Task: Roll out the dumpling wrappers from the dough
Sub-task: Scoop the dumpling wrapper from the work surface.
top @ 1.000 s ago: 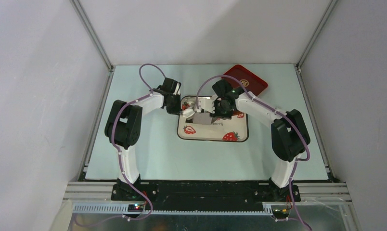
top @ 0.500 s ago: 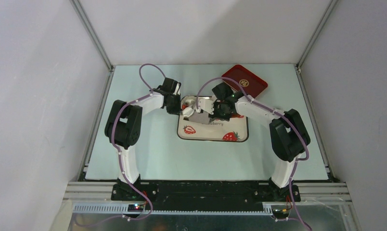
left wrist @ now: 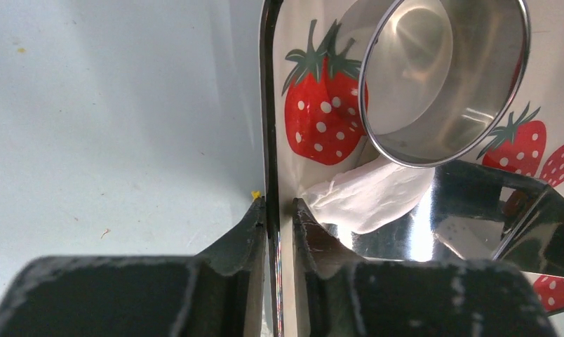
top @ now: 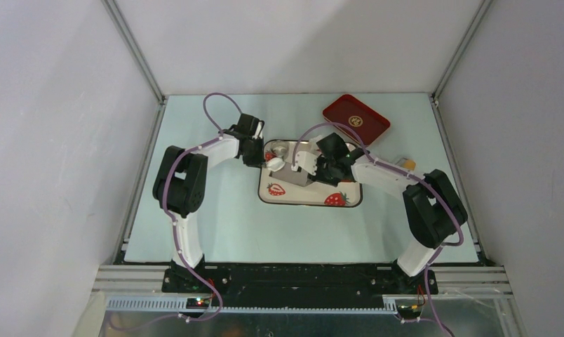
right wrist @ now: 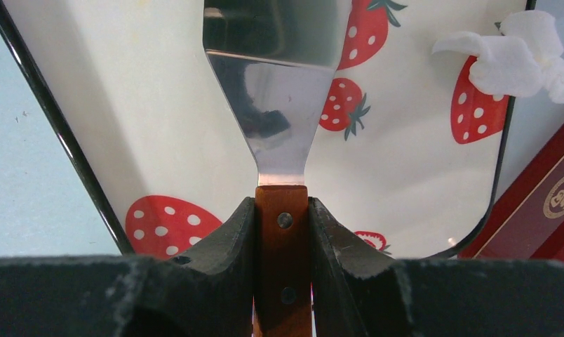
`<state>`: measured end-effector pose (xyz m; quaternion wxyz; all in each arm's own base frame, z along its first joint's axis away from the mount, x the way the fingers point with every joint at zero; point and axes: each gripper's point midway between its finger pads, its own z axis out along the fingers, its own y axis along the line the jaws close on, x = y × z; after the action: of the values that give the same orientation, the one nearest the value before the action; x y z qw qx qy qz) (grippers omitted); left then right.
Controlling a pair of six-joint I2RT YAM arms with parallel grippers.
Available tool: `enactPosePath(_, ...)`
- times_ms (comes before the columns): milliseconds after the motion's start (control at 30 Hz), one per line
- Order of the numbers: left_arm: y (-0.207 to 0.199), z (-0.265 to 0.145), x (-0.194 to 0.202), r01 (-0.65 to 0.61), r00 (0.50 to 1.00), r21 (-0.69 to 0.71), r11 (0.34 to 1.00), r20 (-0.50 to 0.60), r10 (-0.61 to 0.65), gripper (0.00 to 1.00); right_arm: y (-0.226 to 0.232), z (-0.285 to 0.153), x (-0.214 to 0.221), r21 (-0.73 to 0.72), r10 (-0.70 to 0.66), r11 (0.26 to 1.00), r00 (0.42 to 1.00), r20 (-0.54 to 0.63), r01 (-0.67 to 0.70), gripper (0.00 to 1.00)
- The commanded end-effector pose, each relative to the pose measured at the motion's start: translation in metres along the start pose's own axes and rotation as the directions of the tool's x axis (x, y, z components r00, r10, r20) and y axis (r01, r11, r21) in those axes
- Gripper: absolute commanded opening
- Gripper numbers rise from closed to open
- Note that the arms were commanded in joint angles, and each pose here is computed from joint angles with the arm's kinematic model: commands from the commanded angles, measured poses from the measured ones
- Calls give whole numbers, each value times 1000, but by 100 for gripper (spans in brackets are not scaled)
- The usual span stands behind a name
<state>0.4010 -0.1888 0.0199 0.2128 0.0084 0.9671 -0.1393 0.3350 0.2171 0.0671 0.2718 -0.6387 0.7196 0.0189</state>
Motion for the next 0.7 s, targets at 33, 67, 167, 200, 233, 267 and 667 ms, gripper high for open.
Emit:
enactPosePath(33,10,11,19,-47,997,-60,997,-58,43,26,-21,-15,-24,122,22,992,993,114,-36,0)
enactPosePath(67,10,11,19,-46,997,-62,997,-57,43,28,-21,-15,-24,123,25,992,993,113,-39,0)
enactPosePath(167,10,11,19,-47,998,-64,997,-55,43,44,-22,-13,-23,127,31,991,994,108,-45,0)
enactPosePath(200,11,11,18,-47,998,-66,997,-53,43,46,-22,-13,-22,128,32,991,994,105,-46,0)
enactPosePath(233,11,10,17,-47,998,-69,997,-49,43,49,-22,-13,-21,126,31,991,994,103,-44,0)
enactPosePath(267,12,9,16,-47,998,-71,996,-48,43,51,-21,-13,-22,119,32,992,994,107,-44,0)
enactPosePath(667,29,2,5,-6,1000,-83,997,-22,5,52,-22,-27,-25,127,38,990,991,125,-54,0)
